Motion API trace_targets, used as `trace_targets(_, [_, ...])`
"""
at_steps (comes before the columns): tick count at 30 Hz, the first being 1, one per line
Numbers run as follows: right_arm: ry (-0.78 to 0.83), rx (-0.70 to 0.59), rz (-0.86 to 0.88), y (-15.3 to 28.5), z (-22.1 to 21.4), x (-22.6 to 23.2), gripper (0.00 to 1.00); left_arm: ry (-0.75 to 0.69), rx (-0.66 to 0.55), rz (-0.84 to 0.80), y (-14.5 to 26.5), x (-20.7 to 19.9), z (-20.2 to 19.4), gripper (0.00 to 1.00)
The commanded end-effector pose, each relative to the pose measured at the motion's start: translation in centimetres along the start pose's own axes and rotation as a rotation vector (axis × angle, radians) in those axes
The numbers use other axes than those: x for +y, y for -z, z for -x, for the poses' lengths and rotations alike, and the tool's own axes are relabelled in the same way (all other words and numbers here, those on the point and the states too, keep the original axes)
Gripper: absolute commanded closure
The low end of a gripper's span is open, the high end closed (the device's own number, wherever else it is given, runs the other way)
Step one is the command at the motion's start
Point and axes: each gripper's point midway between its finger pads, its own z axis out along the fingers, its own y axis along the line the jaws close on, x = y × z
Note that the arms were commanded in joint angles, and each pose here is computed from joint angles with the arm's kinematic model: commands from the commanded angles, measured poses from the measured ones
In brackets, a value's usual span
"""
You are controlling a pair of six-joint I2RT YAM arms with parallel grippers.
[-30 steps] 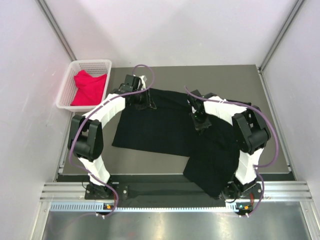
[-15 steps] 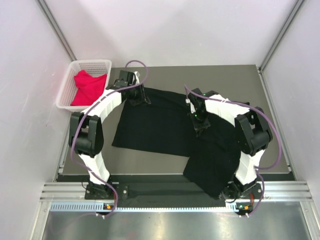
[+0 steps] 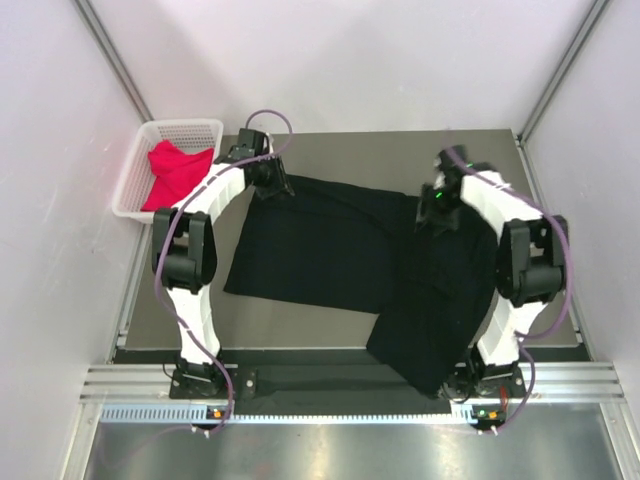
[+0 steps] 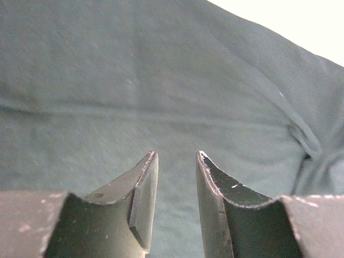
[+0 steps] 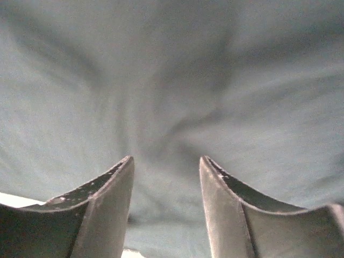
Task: Fold and stack the t-shirts
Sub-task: Fold the tshirt
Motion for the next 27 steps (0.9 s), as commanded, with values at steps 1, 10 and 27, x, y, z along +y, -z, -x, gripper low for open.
trace_targets(1, [-0.240,-0.282,0.069,4.3,8.1,-2.5,0.45,-0.047,-0.058,0.029,-1.3,0.9,2.3,0.61])
trace_targets(10, [-0.601,-0.399,-0.064,5.1,11.8,-17.7,0.43,0.030,-0.046,0.087,-5.1,4.0,3.4,0.64])
trace_targets(27, [-0.609,-0.402,-0.048,0.4,14.6,-21.7,0.49,0.134,0.091,0.234,-7.2,9.4,0.4,0.66])
